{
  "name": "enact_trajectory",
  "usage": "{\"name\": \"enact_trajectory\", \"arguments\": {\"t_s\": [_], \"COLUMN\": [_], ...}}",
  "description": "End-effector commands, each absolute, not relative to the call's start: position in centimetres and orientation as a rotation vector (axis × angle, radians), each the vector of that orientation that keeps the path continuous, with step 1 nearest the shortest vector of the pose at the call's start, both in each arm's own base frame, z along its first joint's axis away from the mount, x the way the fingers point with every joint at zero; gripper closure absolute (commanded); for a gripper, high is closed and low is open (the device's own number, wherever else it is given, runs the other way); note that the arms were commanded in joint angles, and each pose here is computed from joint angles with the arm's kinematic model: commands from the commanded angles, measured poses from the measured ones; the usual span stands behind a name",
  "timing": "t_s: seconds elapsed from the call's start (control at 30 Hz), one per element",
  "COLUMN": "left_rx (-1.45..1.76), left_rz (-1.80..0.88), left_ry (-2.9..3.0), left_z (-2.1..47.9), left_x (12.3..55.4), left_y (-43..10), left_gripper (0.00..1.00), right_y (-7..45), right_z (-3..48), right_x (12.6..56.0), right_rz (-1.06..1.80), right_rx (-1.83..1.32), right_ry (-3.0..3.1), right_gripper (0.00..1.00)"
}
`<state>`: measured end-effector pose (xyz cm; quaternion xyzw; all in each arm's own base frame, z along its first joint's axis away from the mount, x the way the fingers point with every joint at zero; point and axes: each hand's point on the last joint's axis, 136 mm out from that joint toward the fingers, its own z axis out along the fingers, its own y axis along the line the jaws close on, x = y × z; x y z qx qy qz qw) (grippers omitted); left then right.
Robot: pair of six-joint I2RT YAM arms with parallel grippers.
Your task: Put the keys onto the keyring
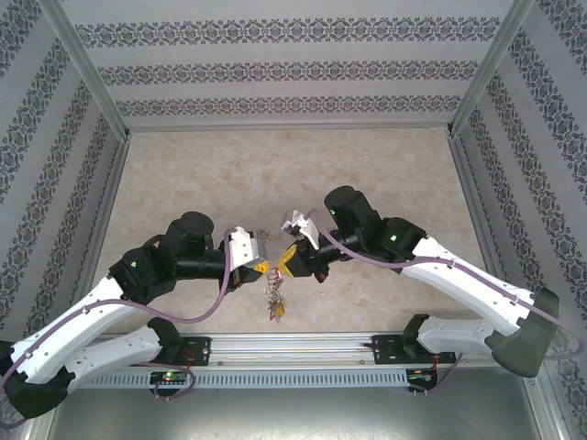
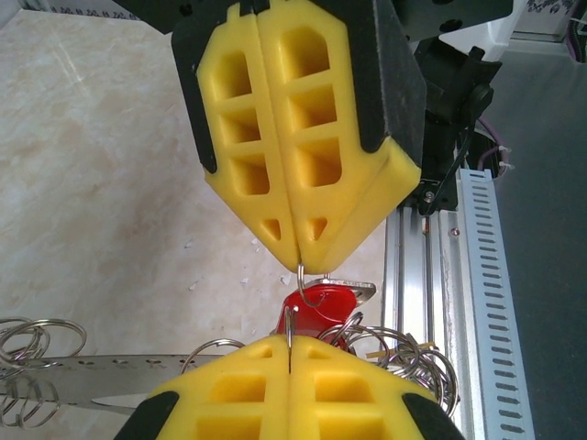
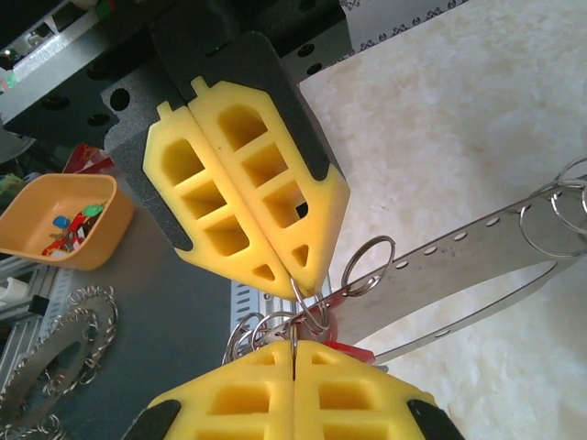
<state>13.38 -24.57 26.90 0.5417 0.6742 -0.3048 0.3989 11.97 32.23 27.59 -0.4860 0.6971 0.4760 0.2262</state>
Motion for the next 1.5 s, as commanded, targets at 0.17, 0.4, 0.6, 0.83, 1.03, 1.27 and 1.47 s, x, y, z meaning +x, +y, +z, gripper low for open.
{"name": "enact_trajectory", "arguments": {"t_s": [0.17, 0.4, 0.6, 0.83, 1.03, 1.27, 1.47], "left_rx": [1.347, 1.344, 1.342, 1.344, 1.345, 1.346, 1.344], "left_rz": [-0.755, -0.756, -0.757, -0.757, -0.755, -0.756, -0.756], "left_ry": [1.590, 1.584, 1.582, 1.580, 1.580, 1.578, 1.572], "left_z": [29.7, 29.8, 29.9, 29.9, 29.9, 29.9, 30.1], "left_x": [13.5, 13.4, 13.3, 13.3, 13.3, 13.3, 13.2], "left_y": [-24.9, -24.8, -24.8, -24.8, -24.8, -24.8, -24.8], "left_gripper": [1.00, 1.00, 1.00, 1.00, 1.00, 1.00, 1.00], "right_y": [32.8, 32.9, 33.3, 33.2, 33.1, 33.0, 33.0], "right_z": [28.4, 27.7, 27.4, 27.7, 27.4, 27.1, 26.7], "right_x": [12.0, 12.6, 13.3, 13.7, 14.1, 14.7, 15.2], "right_rz": [1.396, 1.380, 1.370, 1.377, 1.390, 1.395, 1.404], "right_rx": [-1.320, -1.284, -1.249, -1.215, -1.181, -1.142, -1.113], "right_ry": [1.899, 1.953, 1.977, 1.979, 2.004, 2.037, 2.067], "right_gripper": [1.00, 1.00, 1.00, 1.00, 1.00, 1.00, 1.00]}}
